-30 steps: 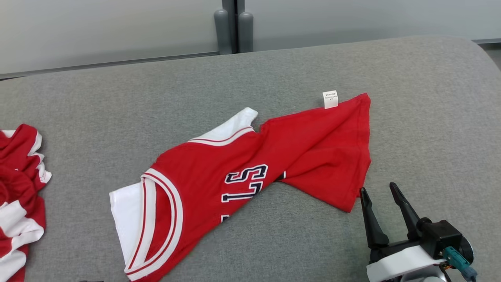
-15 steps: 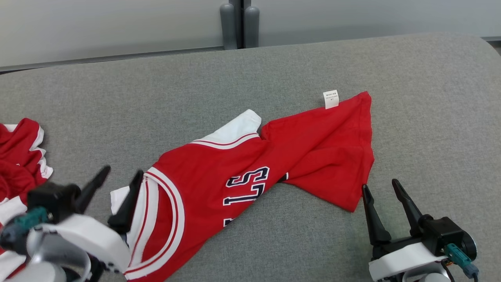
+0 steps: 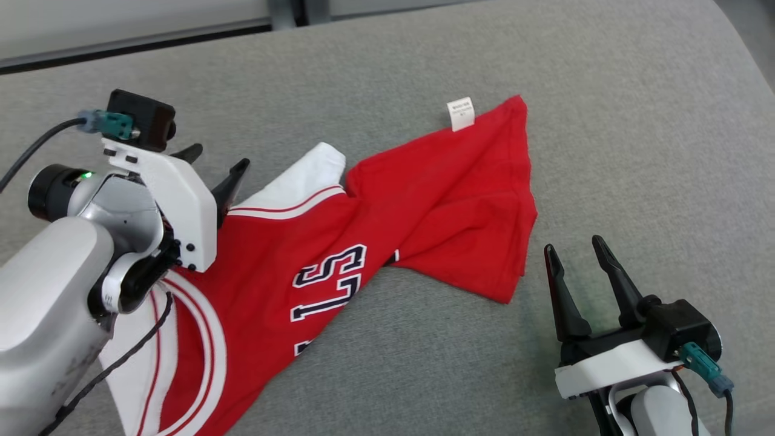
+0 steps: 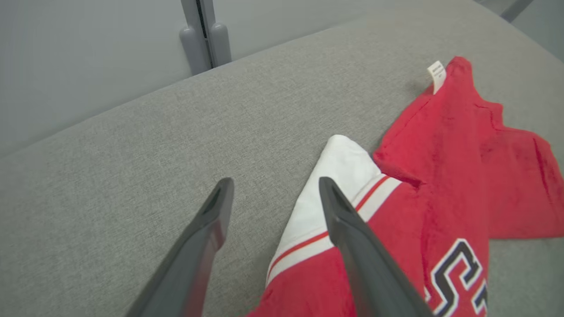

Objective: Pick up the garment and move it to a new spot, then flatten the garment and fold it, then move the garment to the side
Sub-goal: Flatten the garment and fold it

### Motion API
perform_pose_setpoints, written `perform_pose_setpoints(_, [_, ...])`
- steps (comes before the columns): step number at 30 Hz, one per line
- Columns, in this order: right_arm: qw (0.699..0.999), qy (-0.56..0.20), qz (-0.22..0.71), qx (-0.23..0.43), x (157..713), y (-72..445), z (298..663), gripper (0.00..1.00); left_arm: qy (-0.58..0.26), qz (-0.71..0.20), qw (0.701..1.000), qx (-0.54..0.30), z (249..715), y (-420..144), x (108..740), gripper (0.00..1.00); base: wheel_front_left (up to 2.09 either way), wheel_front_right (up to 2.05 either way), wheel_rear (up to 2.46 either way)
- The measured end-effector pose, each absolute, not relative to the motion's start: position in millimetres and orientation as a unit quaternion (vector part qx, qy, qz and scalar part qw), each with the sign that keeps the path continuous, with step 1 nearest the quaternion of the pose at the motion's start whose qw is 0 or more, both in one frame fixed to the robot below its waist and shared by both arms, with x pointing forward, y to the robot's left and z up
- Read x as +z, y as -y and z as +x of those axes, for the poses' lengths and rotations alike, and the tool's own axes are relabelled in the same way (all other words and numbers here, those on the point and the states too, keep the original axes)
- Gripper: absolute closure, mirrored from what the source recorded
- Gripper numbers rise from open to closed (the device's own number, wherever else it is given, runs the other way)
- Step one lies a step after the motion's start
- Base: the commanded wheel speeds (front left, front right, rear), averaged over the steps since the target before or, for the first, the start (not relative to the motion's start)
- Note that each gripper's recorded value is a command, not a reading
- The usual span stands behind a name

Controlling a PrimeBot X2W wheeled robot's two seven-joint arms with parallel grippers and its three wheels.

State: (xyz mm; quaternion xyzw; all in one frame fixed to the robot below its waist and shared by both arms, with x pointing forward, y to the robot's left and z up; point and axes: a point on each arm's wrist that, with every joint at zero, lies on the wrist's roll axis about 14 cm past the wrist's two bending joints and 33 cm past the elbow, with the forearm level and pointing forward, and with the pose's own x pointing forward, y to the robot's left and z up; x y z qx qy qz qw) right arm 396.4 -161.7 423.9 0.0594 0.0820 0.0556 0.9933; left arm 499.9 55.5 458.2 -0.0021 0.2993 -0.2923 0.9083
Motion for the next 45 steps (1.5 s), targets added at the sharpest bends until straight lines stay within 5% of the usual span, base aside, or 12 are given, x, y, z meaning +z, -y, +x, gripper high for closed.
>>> perform_pose_setpoints(5, [0.994,-0.091,0.060,0.030,417,177,396,0.00,-0.362,0.042,0.877,-0.313,498,-38,398,0.00,0.00,0.00,0.00])
perform_pose_setpoints(14, [0.992,-0.108,0.061,0.025,403,179,399,0.00,-0.376,0.032,0.868,-0.321,495,-25,357,0.00,0.00,0.00,0.00])
perform_pose_setpoints(15, [0.992,-0.106,0.062,0.028,404,177,401,0.00,-0.374,0.037,0.869,-0.323,496,-25,357,0.53,0.00,0.00,0.00])
perform_pose_setpoints(16, [0.992,-0.104,0.062,0.032,405,175,403,0.00,-0.371,0.038,0.869,-0.325,495,-24,356,0.66,0.00,0.00,0.00])
perform_pose_setpoints(17, [0.992,-0.102,0.062,0.035,406,173,405,0.00,-0.368,0.035,0.869,-0.330,494,-22,357,1.00,0.00,0.00,0.00])
perform_pose_setpoints(27, [0.993,-0.088,0.064,0.038,417,171,401,0.00,-0.231,0.065,0.906,-0.348,500,-18,399,1.00,0.00,0.00,0.00])
perform_pose_setpoints(34, [0.994,-0.077,0.065,0.052,426,161,399,0.00,-0.079,0.185,0.935,-0.293,512,-35,455,1.00,0.00,0.00,0.00])
perform_pose_setpoints(41, [0.993,-0.080,0.067,0.056,424,158,399,0.00,-0.170,0.152,0.896,-0.380,418,16,401,0.98,0.00,0.00,0.00])
perform_pose_setpoints(43, [0.993,-0.082,0.067,0.056,423,158,398,0.00,-0.187,0.134,0.889,-0.395,399,28,393,0.12,0.00,0.00,0.00])
perform_pose_setpoints(44, [0.993,-0.081,0.067,0.056,423,158,398,0.00,-0.189,0.123,0.889,-0.398,393,33,393,0.00,0.00,0.00,0.00])
perform_pose_setpoints(45, [0.993,-0.080,0.067,0.055,424,159,398,0.00,-0.189,0.113,0.888,-0.403,388,38,394,0.00,0.00,0.00,0.00])
